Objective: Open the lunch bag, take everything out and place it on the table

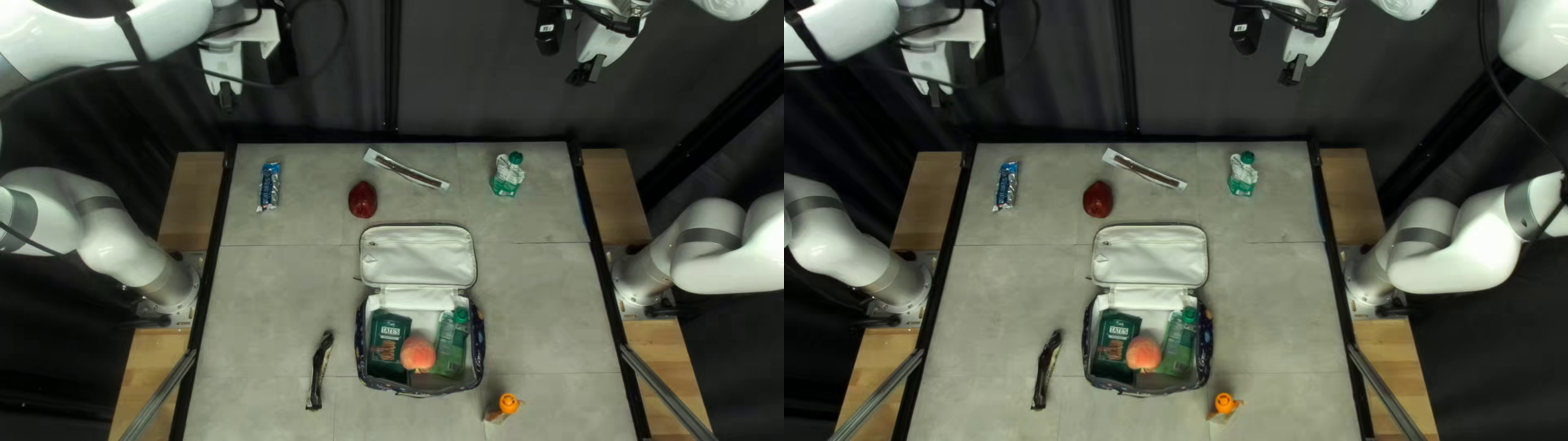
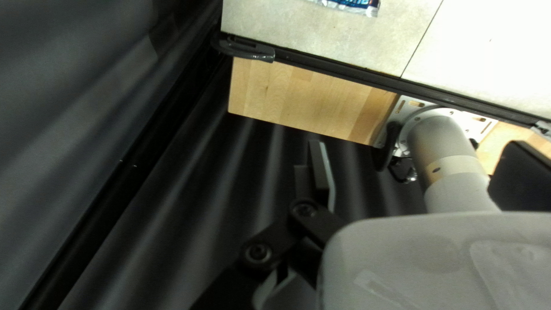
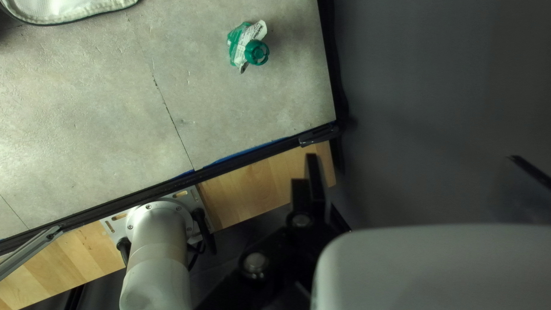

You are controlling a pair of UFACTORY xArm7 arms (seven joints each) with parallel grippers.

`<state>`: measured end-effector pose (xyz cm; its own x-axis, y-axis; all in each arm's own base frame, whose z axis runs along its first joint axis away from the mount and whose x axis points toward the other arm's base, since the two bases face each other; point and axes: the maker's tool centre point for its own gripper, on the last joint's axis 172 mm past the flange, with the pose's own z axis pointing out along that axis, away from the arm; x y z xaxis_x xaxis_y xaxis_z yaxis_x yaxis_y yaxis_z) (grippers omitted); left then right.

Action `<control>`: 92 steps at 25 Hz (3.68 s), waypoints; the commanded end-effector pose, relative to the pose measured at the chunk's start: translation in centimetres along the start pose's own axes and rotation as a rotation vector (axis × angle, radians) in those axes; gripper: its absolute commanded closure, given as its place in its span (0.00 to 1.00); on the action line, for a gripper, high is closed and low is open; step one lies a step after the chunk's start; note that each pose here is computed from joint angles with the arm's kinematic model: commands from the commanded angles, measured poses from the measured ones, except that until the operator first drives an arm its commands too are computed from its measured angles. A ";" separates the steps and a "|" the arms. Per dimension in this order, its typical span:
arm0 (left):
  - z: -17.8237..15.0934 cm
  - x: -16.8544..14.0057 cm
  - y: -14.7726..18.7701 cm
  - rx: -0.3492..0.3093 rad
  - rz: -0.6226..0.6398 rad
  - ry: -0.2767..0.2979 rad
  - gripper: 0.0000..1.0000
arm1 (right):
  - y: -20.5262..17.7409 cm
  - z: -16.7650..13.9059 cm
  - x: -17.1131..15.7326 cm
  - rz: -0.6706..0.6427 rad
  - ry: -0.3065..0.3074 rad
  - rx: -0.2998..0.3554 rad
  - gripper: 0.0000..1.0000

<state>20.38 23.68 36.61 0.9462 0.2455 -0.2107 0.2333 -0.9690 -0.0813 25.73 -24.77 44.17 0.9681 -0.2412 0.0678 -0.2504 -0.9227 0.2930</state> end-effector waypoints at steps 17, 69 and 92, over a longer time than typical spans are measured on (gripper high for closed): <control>1.7 -4.3 -2.6 -0.090 0.022 0.103 0.00 | -32.5 0.6 0.3 -0.358 0.122 0.089 0.00; 1.7 -4.3 -2.6 -0.090 0.022 0.103 0.00 | -54.5 17.0 12.1 -1.410 0.295 0.170 0.00; 1.7 -4.3 -2.6 -0.090 0.022 0.103 0.00 | -56.9 23.4 13.6 -1.628 0.223 0.163 0.00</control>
<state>15.30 25.16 36.11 0.9682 0.2247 -0.1099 0.2273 -0.9738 0.0112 52.75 17.59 6.69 0.1813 0.9821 -0.0509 0.9794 -0.1757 0.0995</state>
